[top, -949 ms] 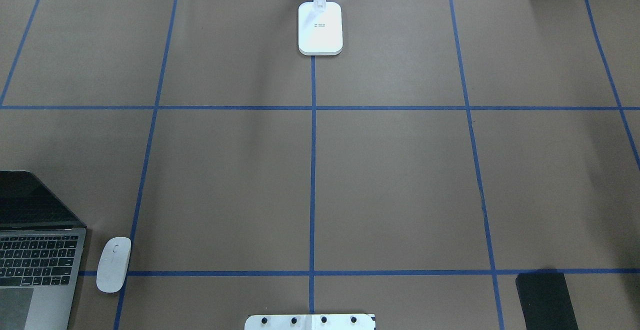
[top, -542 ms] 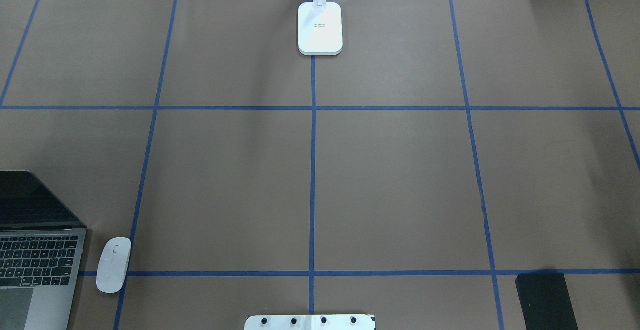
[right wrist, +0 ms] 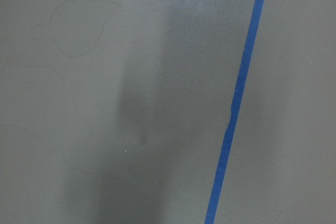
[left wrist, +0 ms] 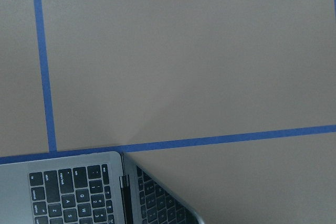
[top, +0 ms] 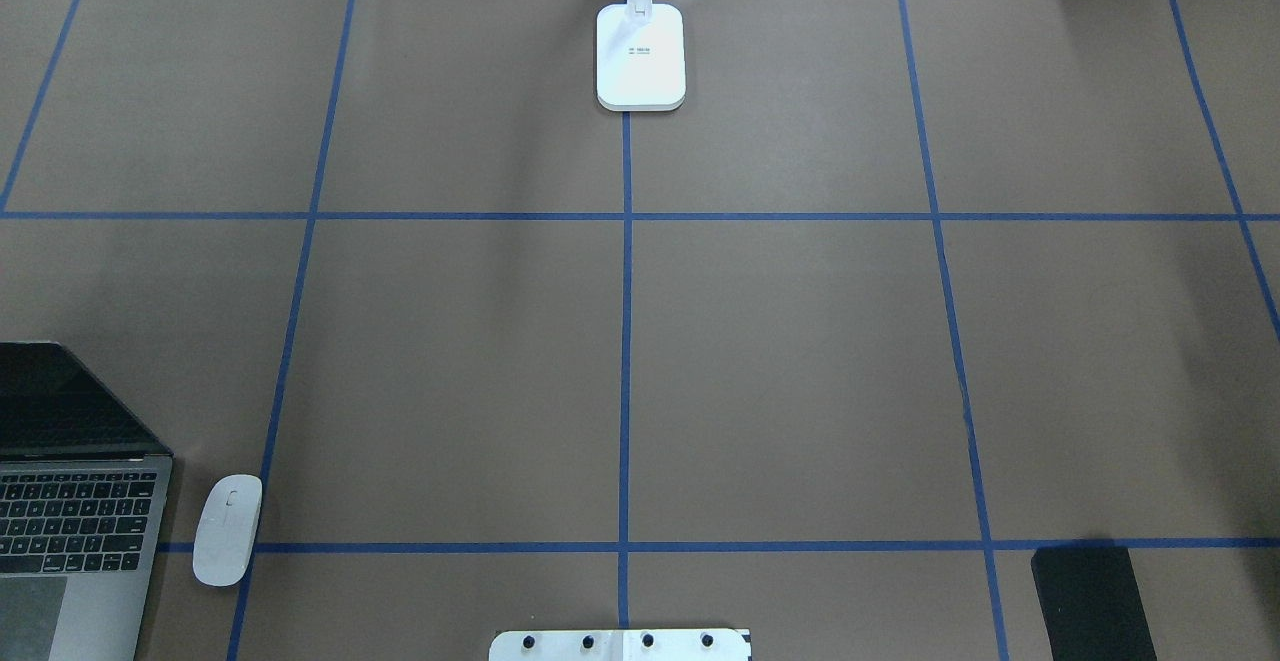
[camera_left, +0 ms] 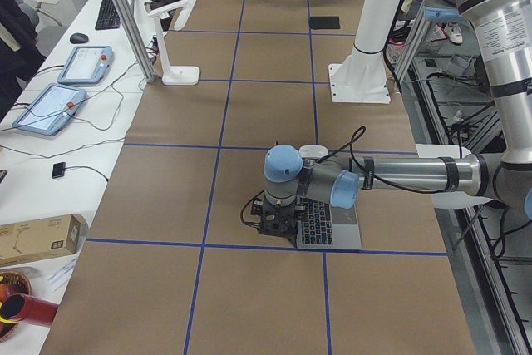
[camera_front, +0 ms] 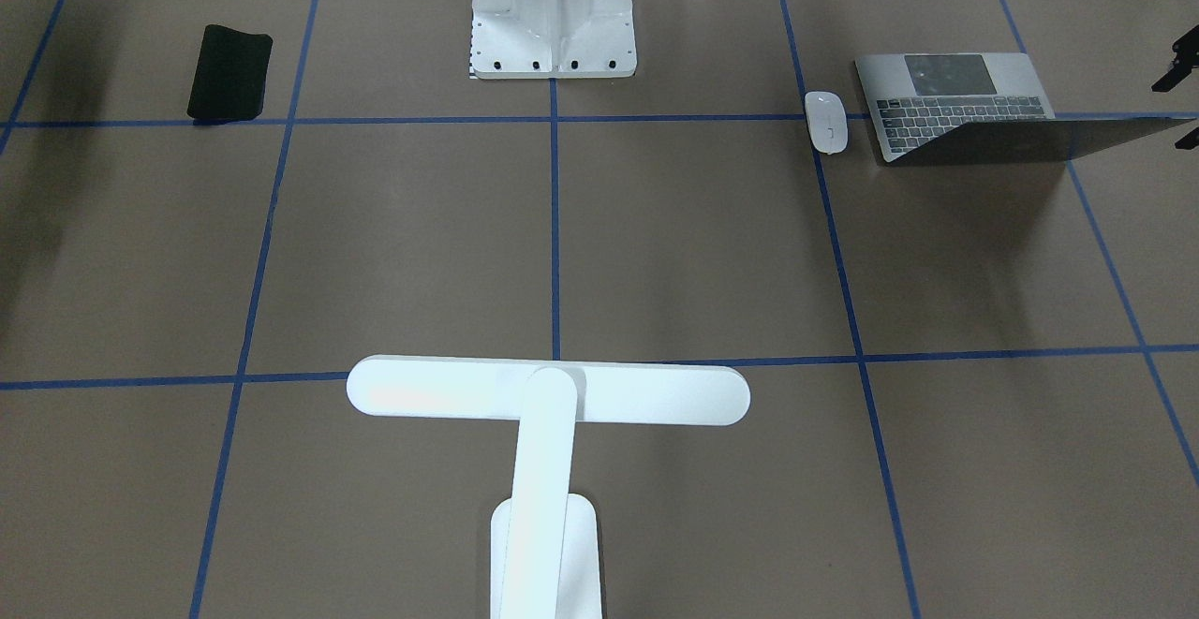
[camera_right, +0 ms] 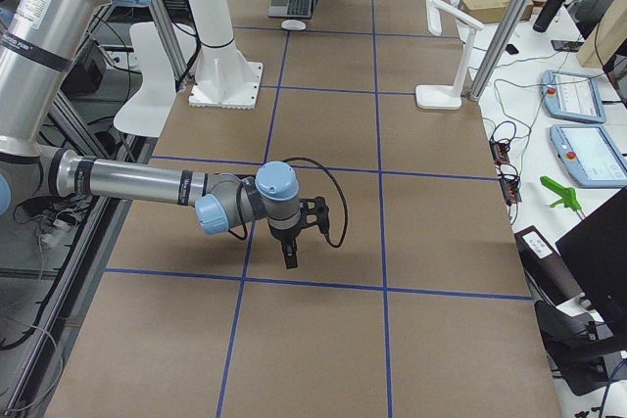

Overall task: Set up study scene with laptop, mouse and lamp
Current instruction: 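Lower the left gripper onto the laptop's hinge edge and grasp it, then lift the laptop's hinge edge with the left gripper, tilting it up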

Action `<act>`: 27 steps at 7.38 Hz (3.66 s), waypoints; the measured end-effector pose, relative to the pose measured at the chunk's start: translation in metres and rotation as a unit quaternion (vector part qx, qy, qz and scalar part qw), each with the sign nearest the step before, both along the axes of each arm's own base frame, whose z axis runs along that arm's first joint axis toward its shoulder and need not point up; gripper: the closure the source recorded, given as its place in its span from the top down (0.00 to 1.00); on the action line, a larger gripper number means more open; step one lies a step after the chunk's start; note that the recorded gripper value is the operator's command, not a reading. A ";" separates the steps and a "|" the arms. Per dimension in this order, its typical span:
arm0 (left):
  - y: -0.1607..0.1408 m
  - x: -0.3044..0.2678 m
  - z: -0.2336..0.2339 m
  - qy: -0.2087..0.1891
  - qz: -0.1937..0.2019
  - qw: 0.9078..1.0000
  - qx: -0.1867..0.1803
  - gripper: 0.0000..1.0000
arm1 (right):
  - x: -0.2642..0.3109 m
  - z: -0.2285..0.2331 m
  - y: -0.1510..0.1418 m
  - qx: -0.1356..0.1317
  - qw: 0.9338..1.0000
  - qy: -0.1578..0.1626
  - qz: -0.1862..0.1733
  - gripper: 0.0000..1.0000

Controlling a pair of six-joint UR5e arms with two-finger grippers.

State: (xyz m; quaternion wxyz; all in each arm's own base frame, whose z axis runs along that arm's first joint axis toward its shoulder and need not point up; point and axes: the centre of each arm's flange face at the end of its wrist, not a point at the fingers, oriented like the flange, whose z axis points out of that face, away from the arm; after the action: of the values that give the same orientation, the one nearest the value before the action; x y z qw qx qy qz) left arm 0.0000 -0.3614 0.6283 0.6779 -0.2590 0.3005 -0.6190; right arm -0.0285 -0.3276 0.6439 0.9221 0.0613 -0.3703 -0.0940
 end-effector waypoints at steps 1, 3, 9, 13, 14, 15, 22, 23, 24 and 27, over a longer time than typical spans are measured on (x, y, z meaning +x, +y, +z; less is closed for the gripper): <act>0.000 0.001 0.001 0.000 0.002 1.000 -0.001 0.91 | 0.000 0.000 0.001 0.000 1.000 0.000 0.000 1.00; 0.002 0.004 0.006 -0.002 0.006 1.000 -0.008 0.66 | 0.000 0.001 0.002 -0.001 1.000 0.000 0.000 1.00; 0.002 0.012 0.009 -0.002 0.016 1.000 -0.013 0.00 | 0.000 0.001 0.002 -0.001 1.000 0.000 0.000 1.00; 0.003 0.014 0.001 0.012 0.019 1.000 -0.021 0.00 | 0.000 0.001 0.002 -0.002 1.000 -0.001 -0.001 1.00; 0.003 0.014 -0.009 0.017 0.020 0.999 -0.026 0.00 | 0.000 0.001 0.003 -0.003 1.000 -0.001 -0.001 1.00; 0.003 0.015 -0.022 0.018 0.021 0.999 -0.032 0.00 | 0.000 0.001 0.003 -0.003 1.000 -0.002 -0.001 1.00; -0.029 0.024 -0.084 0.036 0.028 0.998 -0.053 0.00 | 0.001 0.004 0.005 -0.006 1.000 0.000 -0.002 1.00; -0.030 0.025 -0.088 0.044 0.029 0.997 -0.053 0.00 | 0.001 0.005 0.005 -0.006 1.000 0.000 -0.002 1.00; -0.032 0.027 -0.092 0.056 0.032 0.997 -0.052 0.00 | 0.001 0.005 0.005 -0.006 1.000 0.000 -0.002 1.00; -0.040 0.030 -0.103 0.074 0.040 0.995 -0.054 0.00 | 0.001 0.006 0.006 -0.007 1.000 0.001 -0.002 1.00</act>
State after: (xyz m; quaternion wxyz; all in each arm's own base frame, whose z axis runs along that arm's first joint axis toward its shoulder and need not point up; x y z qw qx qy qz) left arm 0.0302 -0.4014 0.5256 0.6631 -0.3517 0.3054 -0.5860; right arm -0.0275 -0.3216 0.6498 0.9226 0.0543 -0.3702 -0.0938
